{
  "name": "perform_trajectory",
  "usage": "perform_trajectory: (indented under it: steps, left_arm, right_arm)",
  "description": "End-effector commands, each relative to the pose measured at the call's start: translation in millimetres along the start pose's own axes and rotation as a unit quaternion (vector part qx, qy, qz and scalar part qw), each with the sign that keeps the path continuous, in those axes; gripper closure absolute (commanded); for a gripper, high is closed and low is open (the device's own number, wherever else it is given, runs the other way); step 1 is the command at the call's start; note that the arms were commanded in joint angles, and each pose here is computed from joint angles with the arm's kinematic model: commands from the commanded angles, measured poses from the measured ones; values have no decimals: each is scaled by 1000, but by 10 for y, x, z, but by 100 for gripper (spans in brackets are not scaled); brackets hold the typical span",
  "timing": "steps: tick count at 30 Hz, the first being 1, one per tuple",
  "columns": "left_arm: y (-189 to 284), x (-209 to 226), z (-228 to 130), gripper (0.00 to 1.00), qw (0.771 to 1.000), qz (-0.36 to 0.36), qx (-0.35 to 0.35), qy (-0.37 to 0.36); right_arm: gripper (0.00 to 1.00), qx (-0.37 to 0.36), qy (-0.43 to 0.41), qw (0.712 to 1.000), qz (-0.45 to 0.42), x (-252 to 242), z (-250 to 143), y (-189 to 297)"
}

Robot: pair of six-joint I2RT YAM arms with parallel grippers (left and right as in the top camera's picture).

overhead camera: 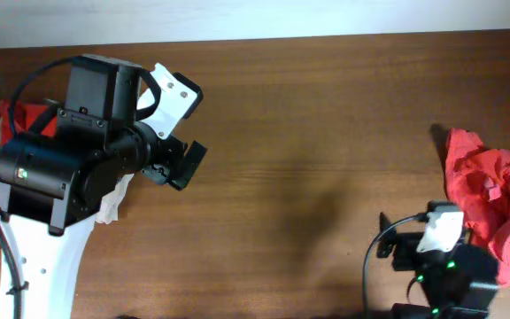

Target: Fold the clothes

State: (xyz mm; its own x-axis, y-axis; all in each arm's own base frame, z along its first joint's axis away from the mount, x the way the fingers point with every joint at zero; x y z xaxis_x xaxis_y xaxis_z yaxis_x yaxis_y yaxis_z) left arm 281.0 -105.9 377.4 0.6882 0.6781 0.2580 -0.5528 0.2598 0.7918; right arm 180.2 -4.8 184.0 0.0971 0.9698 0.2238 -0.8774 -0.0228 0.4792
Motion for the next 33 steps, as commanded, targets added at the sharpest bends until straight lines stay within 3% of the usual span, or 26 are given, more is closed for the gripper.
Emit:
perform_trajectory:
  steps: [1, 11, 33]
  left_arm:
    - [34, -3, -11, 1, 1000, 6, -2, 4]
    - [34, -4, -12, 1, 1000, 6, -1, 3]
    - [34, -4, -12, 1, 1000, 6, -1, 3]
  right_arm:
    - [1, -7, 0, 1000, 24, 4, -254, -129]
    - [1, 7, -3, 999, 36, -74, -676, -422]
    - [1, 6, -3, 999, 37, -71, -670, -422]
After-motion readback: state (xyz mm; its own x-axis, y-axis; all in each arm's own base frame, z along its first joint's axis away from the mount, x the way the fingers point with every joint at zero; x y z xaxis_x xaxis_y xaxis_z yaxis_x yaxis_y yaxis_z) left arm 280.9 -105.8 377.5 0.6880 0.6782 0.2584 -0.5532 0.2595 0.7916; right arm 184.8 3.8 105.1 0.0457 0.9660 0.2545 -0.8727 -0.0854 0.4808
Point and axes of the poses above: each gripper's point midway between its finger pads, its own y axis back along the fingers, its own x axis along the line the jaws close on, z = x × y, the point moved 2 cm from there along y, back along the fingers, and after that the axes turned 12 degrees about -y, right-handed, at the moved point
